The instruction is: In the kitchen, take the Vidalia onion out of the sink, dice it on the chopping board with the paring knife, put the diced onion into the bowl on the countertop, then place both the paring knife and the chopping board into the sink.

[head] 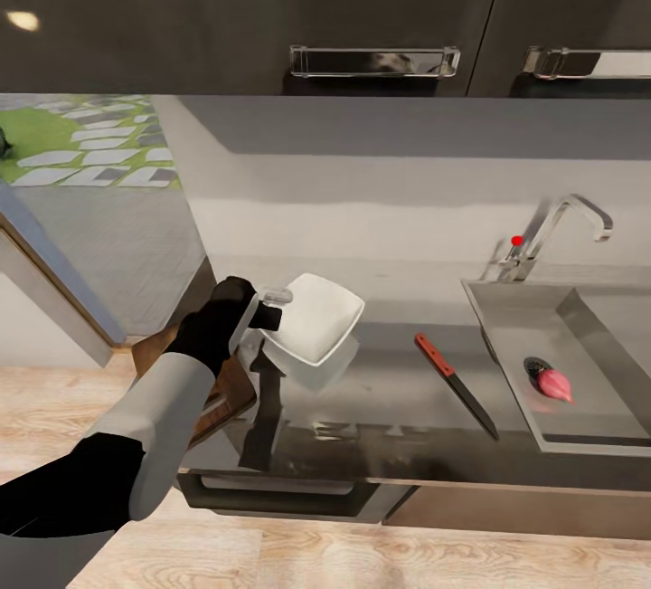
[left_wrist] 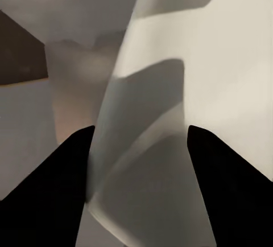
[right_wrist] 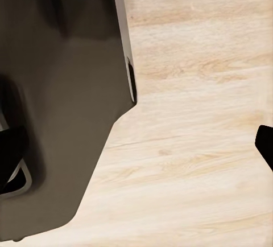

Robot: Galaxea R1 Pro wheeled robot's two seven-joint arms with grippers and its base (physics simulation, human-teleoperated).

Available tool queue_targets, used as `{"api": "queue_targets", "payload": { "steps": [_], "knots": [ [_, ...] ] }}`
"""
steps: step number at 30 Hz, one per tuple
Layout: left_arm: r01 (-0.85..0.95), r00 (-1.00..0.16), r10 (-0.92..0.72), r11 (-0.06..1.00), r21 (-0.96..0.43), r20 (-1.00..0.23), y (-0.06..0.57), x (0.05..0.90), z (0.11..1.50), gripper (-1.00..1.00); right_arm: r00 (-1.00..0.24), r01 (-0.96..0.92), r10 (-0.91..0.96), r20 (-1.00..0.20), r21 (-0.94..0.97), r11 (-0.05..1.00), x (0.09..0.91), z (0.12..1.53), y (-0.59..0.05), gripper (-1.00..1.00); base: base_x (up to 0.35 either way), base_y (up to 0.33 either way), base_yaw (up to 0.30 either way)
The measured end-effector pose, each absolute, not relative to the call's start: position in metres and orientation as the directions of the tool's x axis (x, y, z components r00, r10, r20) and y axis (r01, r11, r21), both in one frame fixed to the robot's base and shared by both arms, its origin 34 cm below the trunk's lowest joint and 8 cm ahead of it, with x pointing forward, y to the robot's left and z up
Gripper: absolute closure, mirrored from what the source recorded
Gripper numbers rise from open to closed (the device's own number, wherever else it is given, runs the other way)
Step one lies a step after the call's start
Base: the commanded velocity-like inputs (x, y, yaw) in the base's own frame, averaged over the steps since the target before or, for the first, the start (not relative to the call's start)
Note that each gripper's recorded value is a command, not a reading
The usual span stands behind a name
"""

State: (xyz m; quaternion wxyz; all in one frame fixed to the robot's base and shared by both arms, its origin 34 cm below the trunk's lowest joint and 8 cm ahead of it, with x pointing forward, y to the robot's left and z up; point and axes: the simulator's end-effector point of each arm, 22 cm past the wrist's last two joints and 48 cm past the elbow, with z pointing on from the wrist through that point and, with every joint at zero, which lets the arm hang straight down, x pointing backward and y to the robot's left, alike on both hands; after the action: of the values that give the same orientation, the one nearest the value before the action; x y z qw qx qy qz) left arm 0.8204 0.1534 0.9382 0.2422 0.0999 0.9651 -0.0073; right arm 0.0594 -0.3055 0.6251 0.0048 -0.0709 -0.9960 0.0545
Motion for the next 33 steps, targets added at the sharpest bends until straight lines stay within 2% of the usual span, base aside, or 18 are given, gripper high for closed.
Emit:
{"api": "queue_targets", "payload": {
  "steps": [19,33],
  "knots": [
    [0.197,-0.847,0.197,0.979,0.053,-0.494,0.155,0.824,0.956,1.00,-0.990,0.144,0.143,-0.017,-0.103,0.984,0.067,0.624,-0.303,-1.00,0.000,0.001,-0.041],
    [0.193,-0.822,0.194,0.979,0.059,-0.536,0.155,0.831,0.982,1.00,-0.989,0.146,0.143,-0.038,-0.099,0.984,0.075,0.623,-0.303,-1.00,0.000,0.102,0.000]
  ]
}}
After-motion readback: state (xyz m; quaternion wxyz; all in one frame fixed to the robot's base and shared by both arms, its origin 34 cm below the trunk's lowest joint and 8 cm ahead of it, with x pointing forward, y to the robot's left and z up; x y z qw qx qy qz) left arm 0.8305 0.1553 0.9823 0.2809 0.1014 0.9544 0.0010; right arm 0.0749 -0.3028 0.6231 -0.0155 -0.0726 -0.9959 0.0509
